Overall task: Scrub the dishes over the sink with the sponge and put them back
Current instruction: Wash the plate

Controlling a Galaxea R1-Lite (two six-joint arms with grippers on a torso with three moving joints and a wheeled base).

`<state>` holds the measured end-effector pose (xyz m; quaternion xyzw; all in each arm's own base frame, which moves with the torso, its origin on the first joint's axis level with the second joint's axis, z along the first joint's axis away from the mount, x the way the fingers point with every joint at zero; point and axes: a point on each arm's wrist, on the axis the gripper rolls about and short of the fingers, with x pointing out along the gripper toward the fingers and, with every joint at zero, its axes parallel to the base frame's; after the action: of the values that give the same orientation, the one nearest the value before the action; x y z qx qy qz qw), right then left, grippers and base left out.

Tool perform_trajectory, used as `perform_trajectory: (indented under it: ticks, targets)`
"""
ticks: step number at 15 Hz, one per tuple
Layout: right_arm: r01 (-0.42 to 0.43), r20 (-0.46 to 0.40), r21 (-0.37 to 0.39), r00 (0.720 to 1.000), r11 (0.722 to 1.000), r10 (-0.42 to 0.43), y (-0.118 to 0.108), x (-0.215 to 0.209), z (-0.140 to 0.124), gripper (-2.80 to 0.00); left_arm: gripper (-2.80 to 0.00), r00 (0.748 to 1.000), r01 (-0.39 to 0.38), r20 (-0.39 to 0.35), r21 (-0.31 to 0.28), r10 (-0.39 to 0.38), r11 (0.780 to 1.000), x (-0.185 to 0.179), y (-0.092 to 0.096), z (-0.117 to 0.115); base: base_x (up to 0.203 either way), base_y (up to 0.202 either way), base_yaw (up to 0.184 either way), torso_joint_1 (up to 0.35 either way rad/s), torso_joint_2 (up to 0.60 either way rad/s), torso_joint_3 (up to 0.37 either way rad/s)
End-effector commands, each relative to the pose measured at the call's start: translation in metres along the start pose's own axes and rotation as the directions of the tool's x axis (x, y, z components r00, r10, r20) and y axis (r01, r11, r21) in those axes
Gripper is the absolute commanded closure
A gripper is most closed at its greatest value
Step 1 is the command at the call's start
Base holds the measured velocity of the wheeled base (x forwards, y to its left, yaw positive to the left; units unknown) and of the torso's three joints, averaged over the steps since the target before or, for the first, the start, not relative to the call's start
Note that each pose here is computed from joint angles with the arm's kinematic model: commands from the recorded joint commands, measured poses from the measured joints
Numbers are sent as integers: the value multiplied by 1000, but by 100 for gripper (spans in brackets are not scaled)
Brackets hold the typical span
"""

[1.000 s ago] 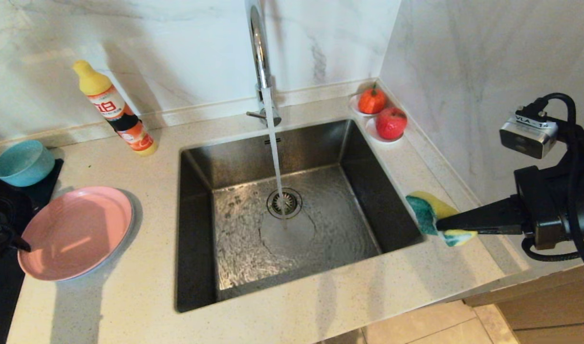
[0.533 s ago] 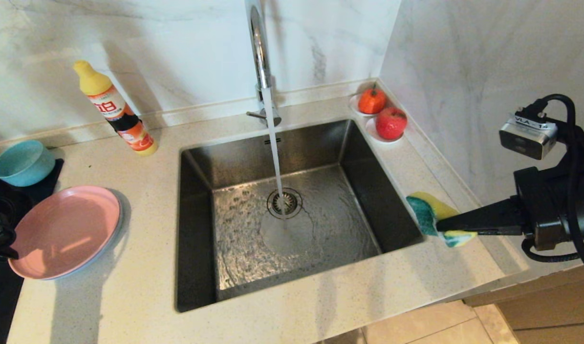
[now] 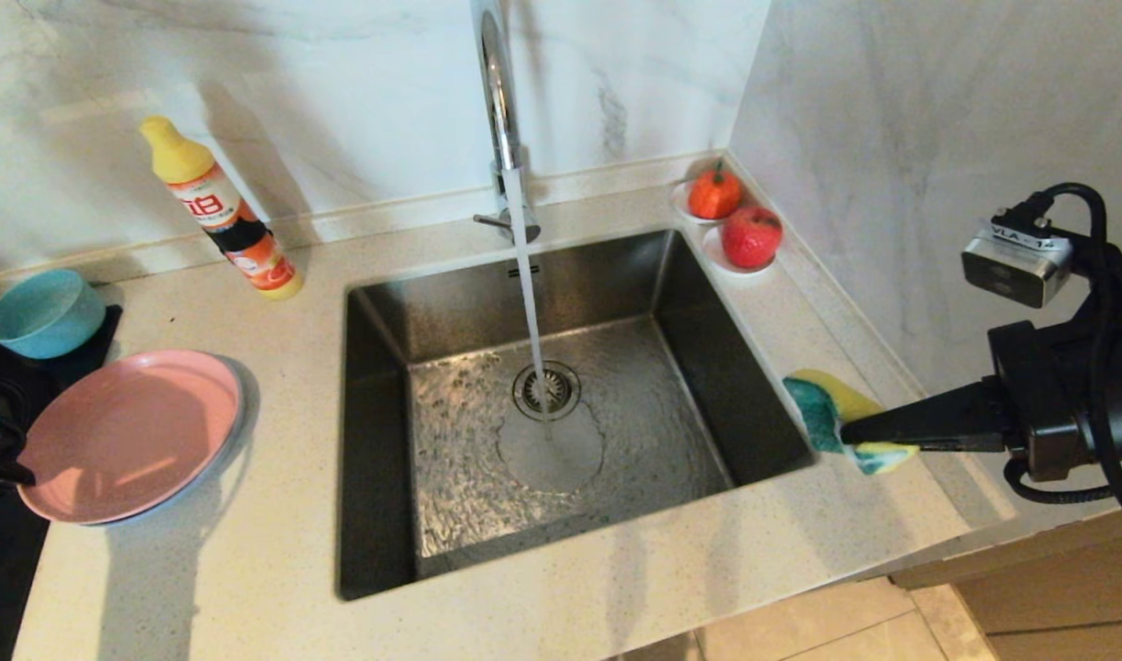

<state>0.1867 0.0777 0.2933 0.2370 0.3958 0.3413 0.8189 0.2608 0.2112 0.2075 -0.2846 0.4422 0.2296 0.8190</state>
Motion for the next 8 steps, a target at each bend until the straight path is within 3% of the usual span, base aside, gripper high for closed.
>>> perform_trajectory:
  ticks: [1,8]
  targets:
    - [-4,-2,2,1000,1000,4,1,-1,0,0,0,999,31,38,8,-31,1000,-22,-6,5,0,0,0,0,0,0]
    - [-4,-2,2,1000,1000,4,1,-2,-2,0,0,981,147,120,32,-150,989,-86,-24,2,0,0,0,0,0,0]
